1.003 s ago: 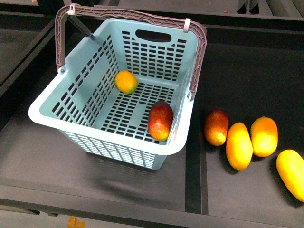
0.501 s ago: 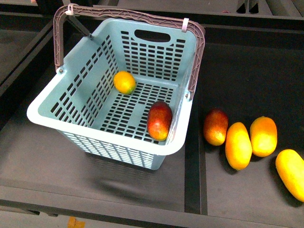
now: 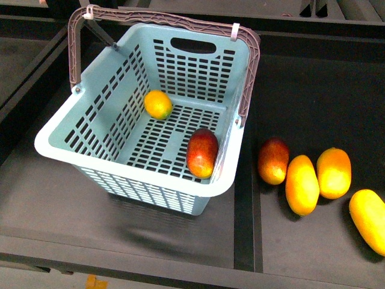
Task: Pick lemon and mango into basket
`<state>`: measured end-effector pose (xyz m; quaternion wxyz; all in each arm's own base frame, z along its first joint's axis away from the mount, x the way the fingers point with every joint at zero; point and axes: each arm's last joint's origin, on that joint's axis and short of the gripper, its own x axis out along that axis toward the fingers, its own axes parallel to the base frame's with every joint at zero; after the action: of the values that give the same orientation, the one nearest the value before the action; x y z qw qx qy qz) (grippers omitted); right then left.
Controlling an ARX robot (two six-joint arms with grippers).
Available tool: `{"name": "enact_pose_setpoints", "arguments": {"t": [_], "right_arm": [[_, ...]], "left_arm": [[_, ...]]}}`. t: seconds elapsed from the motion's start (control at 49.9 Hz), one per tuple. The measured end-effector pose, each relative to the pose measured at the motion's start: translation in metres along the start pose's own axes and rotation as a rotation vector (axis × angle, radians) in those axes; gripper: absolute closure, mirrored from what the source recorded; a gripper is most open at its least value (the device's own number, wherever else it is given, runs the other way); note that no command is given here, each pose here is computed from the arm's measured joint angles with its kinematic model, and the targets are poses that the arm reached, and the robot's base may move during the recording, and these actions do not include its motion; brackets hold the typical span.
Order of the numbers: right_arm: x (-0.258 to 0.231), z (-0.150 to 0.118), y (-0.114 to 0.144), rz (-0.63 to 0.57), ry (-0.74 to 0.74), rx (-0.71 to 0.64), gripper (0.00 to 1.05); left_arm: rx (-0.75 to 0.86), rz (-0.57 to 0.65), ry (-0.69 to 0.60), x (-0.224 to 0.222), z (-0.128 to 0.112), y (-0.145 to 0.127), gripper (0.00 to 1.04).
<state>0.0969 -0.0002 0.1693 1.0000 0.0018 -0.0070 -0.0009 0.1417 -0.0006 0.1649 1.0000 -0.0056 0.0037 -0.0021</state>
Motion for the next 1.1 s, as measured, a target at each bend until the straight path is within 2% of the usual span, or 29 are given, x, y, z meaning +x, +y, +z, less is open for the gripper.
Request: {"name": "enact_pose_setpoints", "arguments": {"t": [0.441, 0.943, 1.023, 1.103], "right_arm": [[0.0, 0.0, 0.0, 0.0, 0.0, 0.0, 0.09], [0.0, 0.0, 0.0, 0.0, 0.0, 0.0, 0.09], [0.0, 0.0, 0.0, 0.0, 0.0, 0.0, 0.09], [0.0, 0.0, 0.0, 0.0, 0.0, 0.0, 0.09]], "left_arm": [[0.0, 0.0, -0.021, -0.019, 0.006, 0.0, 1.02], [0.0, 0.0, -0.023, -0.034, 0.006, 0.0, 1.02], [0.0, 0.0, 0.01, -0.041, 0.002, 0.0, 1.02], [0.0, 0.001, -0.016, -0.044, 0.003, 0.0, 1.02]]}}
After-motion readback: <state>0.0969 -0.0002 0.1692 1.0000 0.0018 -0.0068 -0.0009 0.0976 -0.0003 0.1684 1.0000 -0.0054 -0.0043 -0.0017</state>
